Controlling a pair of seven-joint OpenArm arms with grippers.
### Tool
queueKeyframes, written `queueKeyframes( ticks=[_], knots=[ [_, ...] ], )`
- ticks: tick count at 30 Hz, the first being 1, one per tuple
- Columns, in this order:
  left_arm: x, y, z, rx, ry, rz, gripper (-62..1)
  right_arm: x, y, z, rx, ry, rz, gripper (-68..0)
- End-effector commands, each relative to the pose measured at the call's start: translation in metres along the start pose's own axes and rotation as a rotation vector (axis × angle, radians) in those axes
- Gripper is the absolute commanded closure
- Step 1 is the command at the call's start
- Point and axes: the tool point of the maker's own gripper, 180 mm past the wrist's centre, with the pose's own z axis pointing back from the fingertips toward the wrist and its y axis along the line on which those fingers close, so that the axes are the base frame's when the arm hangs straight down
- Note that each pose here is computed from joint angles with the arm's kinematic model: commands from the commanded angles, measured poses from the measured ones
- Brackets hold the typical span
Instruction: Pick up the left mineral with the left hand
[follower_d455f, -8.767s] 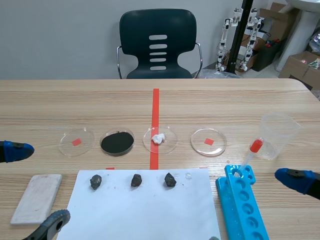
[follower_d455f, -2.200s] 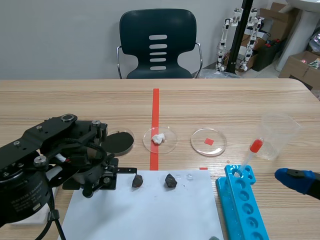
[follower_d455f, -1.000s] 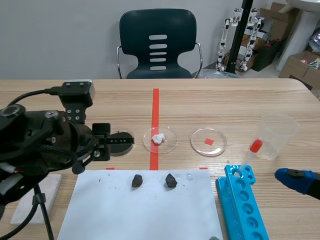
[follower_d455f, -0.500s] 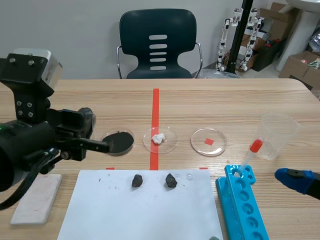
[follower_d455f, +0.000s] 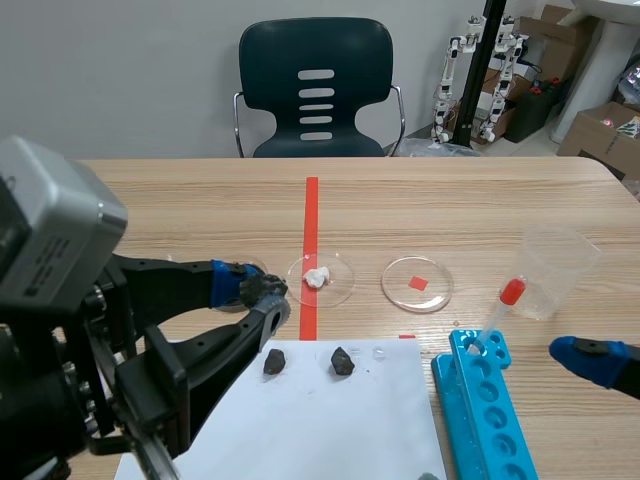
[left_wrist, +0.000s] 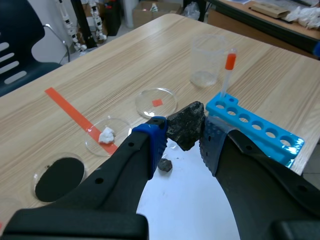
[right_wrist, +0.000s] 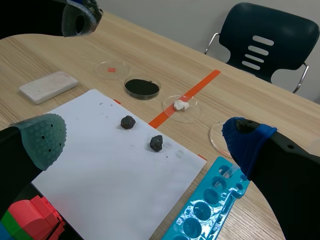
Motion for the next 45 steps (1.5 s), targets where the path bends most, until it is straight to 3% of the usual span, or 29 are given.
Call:
queueKeyframes(
  ticks=[1,4,9,45],
  knots=[
    [0.0054,-0.0054,0.0023,-0.018,-0.027,-0.011,-10.0,0.0078,-0.0028,-0.002,-0.005,-0.034,0.001,-67.9],
    [0.0006,-0.0084,0.0042,-0.035,-0.005,-0.055,-10.0,0.0078,-0.0028,-0.002,-0.005,-0.034,0.001,-67.9],
    [0.0006,-0.0034,0.0049,-0.026,-0.002,-0.072,-10.0,0.0078,-0.0028,-0.002,-0.005,-0.034,0.001,-67.9],
    [0.0006,-0.0032,0.0049,-0.025,-0.001,-0.073,-10.0,0.0078,-0.0028,-0.002,-0.005,-0.034,0.001,-67.9]
  ],
)
